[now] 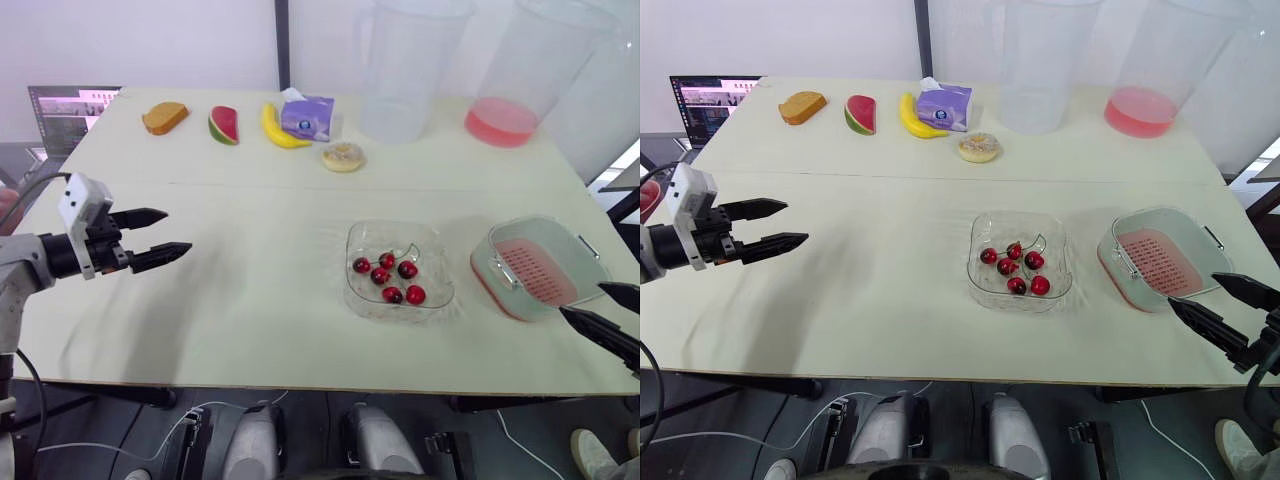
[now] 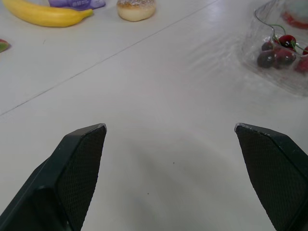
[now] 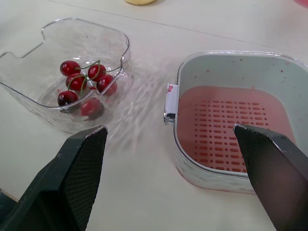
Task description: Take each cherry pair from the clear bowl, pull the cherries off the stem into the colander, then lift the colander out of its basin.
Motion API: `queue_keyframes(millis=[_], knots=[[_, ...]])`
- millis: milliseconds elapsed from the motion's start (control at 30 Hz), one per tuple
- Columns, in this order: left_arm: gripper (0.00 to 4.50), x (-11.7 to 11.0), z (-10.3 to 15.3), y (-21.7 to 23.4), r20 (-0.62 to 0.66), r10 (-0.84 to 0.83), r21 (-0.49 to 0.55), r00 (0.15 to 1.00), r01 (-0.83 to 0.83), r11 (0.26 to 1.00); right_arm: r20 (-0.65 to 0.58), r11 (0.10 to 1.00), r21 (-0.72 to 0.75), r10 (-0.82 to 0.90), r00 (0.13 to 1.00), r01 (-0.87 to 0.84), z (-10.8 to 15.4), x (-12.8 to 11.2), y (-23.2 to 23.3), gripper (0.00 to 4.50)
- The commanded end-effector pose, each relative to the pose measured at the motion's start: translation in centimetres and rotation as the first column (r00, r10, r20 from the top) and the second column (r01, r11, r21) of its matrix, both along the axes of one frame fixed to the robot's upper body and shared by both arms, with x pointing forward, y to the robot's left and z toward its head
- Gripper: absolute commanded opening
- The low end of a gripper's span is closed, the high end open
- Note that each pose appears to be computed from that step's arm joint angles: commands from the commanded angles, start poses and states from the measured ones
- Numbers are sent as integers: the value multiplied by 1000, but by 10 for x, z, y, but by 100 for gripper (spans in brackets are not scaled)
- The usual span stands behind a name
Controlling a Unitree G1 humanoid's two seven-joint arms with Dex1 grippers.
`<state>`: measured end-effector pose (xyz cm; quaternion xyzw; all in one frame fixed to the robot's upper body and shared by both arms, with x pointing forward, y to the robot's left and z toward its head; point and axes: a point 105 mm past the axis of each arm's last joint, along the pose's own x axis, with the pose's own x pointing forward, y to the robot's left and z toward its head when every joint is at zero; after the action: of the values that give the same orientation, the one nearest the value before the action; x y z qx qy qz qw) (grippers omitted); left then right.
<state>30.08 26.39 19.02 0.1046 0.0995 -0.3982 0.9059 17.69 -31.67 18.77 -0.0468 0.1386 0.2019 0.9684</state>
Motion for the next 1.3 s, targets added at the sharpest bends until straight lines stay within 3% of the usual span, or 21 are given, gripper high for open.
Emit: queue_keyframes(millis=[33, 333, 433, 600, 800, 1200, 1300], knots=[[450, 0, 12, 1, 50, -5, 4, 999, 5, 1000, 31, 1000, -11, -7, 999, 8, 6, -1, -1, 448], [450, 4, 12, -7, 58, -33, 1, 998, 33, 999, 27, 1000, -19, 10, 1000, -10, 8, 2, 5, 448], [450, 4, 21, -37, 77, -137, 11, 988, 137, 991, 27, 997, -28, 73, 997, -72, 16, 8, 22, 448], [450, -18, 28, -94, 25, -392, 39, 920, 391, 920, -15, 962, -86, 259, 966, -259, 28, 20, 67, 448], [450, -33, 23, -123, -56, -544, 87, 837, 547, 833, -221, 821, -229, 480, 849, -524, 28, 39, 127, 448], [450, -30, 19, -142, -35, -588, 78, 808, 589, 805, -415, 631, -444, 485, 770, -636, 22, 108, 153, 448], [450, -30, 18, -143, -27, -587, 76, 809, 587, 806, -470, 591, -456, 474, 744, -665, 17, 114, 151, 448]])
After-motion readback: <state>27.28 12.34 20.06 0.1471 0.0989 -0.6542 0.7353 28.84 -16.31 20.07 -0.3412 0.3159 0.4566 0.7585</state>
